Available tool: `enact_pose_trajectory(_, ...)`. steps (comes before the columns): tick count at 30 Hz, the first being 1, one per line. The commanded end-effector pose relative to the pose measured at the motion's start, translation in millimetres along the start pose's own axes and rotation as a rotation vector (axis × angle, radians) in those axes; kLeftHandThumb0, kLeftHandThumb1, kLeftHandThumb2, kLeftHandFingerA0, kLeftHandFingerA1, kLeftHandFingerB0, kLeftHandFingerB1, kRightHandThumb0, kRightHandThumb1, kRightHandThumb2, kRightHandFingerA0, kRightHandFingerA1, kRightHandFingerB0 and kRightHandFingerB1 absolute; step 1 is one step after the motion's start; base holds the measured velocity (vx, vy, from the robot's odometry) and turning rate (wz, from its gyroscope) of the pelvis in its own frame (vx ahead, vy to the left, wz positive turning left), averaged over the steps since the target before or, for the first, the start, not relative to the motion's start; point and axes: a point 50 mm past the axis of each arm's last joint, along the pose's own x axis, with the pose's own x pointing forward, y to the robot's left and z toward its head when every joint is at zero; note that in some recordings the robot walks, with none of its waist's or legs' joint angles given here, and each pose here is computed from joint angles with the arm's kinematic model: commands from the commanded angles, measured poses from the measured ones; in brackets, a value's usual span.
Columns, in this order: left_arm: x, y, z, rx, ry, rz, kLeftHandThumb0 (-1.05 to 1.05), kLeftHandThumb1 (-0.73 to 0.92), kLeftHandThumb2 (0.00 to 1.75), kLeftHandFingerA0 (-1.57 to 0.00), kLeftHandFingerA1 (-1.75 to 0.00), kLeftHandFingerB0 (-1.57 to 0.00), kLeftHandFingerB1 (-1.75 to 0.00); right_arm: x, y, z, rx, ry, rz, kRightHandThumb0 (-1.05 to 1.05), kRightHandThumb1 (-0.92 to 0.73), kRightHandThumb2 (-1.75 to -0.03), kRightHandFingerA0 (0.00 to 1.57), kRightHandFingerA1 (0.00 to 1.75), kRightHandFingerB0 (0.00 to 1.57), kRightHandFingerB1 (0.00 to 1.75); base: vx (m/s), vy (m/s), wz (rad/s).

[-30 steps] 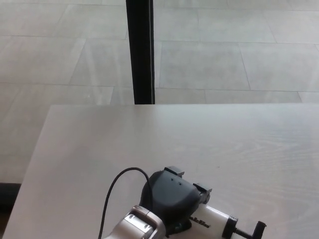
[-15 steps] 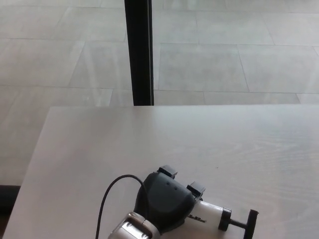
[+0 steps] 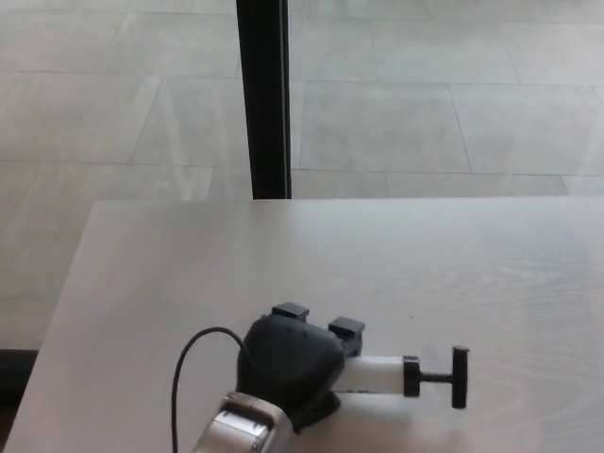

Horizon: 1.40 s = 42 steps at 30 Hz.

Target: The robot uses its left hand to lift the air pump kept on the middle of the desk and use the right hand to pull out the handle

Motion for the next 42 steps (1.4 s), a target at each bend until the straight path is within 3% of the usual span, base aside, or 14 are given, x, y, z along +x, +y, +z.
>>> enact_pose_trajectory(1, 17.4, 29.8, -19.6, -0.038, 0.056, 0.130, -0.22, 0.75, 0.87, -0.76, -1.75, -0.66, -1.21, -1.4, 3.0, -11.2, -0.090, 0.123, 0.027, -0.49, -0.72, -0.61, 0.76, 0.87, 0.58, 0.47, 0.00, 0.000, 0.00)
enact_pose_trajectory(4, 26.5, 52.1, -30.2, -0.075, 0.072, 0.231, -0.16, 0.63, 0.86, -0.73, -1.75, -0.66, -1.32, -4.3, 12.7, -18.6, -0.137, 0.174, 0.091, -0.53, -0.67, -0.60, 0.81, 0.83, 0.55, 0.47, 0.00, 0.000, 0.00)
enact_pose_trajectory(7, 35.8, 69.9, -40.9, 0.012, 0.110, 0.230, -0.26, 0.74, 0.74, -0.76, -1.59, -0.75, -1.01, -7.4, 23.2, -23.9, -0.172, 0.228, 0.132, -0.52, -0.65, -0.60, 0.80, 0.85, 0.54, 0.46, 0.00, 0.000, 0.00)
enact_pose_trajectory(8, 38.4, 74.8, -43.7, 0.015, 0.117, 0.237, -0.28, 0.74, 0.73, -0.74, -1.57, -0.76, -1.02, -7.8, 26.0, -25.1, -0.186, 0.239, 0.138, -0.55, -0.54, -0.92, 0.78, 0.85, 0.51, 0.60, 0.00, 0.000, 0.00)
enact_pose_trajectory(9, 39.0, 75.3, -43.8, 0.015, 0.117, 0.237, -0.28, 0.74, 0.73, -0.74, -1.57, -0.76, -1.02, -8.0, 26.0, -25.1, -0.188, 0.242, 0.137, -0.55, -0.54, -0.92, 0.78, 0.85, 0.51, 0.60, 0.00, 0.000, 0.00)
enact_pose_trajectory(10, 42.0, 82.7, -48.1, 0.006, 0.119, 0.251, -0.28, 0.75, 0.73, -0.73, -1.54, -0.76, -1.08, -8.6, 30.7, -26.6, -0.193, 0.251, 0.159, -0.51, -0.65, -0.59, 0.79, 0.97, 0.54, 0.46, 0.00, 0.000, 0.00)
enact_pose_trajectory(11, 43.6, 86.6, -50.3, 0.004, 0.112, 0.265, -0.27, 0.74, 0.72, -0.71, -1.51, -0.73, -0.99, -8.7, 33.1, -26.7, -0.182, 0.265, 0.164, -0.47, -0.51, -0.94, 0.78, 0.93, 0.45, 0.59, 0.00, 0.000, 0.00)
enact_pose_trajectory(12, 44.5, 88.9, -51.2, -0.006, 0.114, 0.273, -0.27, 0.73, 0.73, -0.73, -1.53, -0.74, -0.94, -8.9, 35.2, -26.8, -0.187, 0.265, 0.174, -0.52, -0.62, -0.62, 0.79, 1.05, 0.53, 0.46, 0.00, 0.000, 0.00)
enact_pose_trajectory(14, 46.0, 91.1, -51.4, -0.041, 0.115, 0.280, -0.27, 0.70, 0.71, -0.78, -1.61, -0.72, -1.12, -9.1, 38.3, -27.3, -0.189, 0.266, 0.199, -0.50, -0.64, -0.61, 0.75, 1.11, 0.51, 0.46, 0.00, 0.000, 0.00)
enact_pose_trajectory(15, 47.7, 92.7, -50.7, -0.042, 0.116, 0.277, -0.23, 0.71, 0.67, -0.79, -1.68, -0.69, -1.20, -8.6, 43.6, -28.2, -0.191, 0.265, 0.228, -0.46, -0.51, -0.94, 0.78, 1.03, 0.44, 0.59, 0.00, 0.000, 0.00)
enact_pose_trajectory(16, 48.9, 93.8, -49.9, -0.038, 0.114, 0.279, -0.23, 0.73, 0.65, -0.79, -1.72, -0.66, -1.24, -8.2, 47.4, -29.1, -0.193, 0.275, 0.244, -0.53, -0.63, -0.61, 0.73, 1.22, 0.54, 0.46, 0.00, 0.000, 0.00)
enact_pose_trajectory(19, 48.6, 92.0, -47.0, -0.004, 0.080, 0.289, -0.26, 0.70, 0.74, -0.73, -1.52, -0.71, -1.24, -9.3, 57.5, -31.2, -0.212, 0.282, 0.284, -0.55, -0.61, -0.61, 0.75, 1.29, 0.53, 0.45, 0.00, 0.000, 0.00)
enact_pose_trajectory(34, 47.6, 77.1, -34.6, -0.023, 0.056, 0.269, -0.21, 0.66, 0.76, -0.83, -1.72, -0.62, -1.41, -3.0, 89.9, -9.7, -0.216, 0.224, 0.359, -0.57, -0.61, -0.61, 0.87, 1.39, 0.48, 0.41, 0.00, 0.000, 0.00)
enact_pose_trajectory(42, 54.4, 83.1, -25.7, -0.002, 0.076, 0.283, -0.26, 0.67, 0.69, -0.82, -1.63, -0.74, -1.15, -10.4, 110.7, -14.0, -0.201, 0.225, 0.394, -0.52, -0.61, -0.60, 0.93, 1.39, 0.47, 0.42, 0.00, 0.000, 0.00)
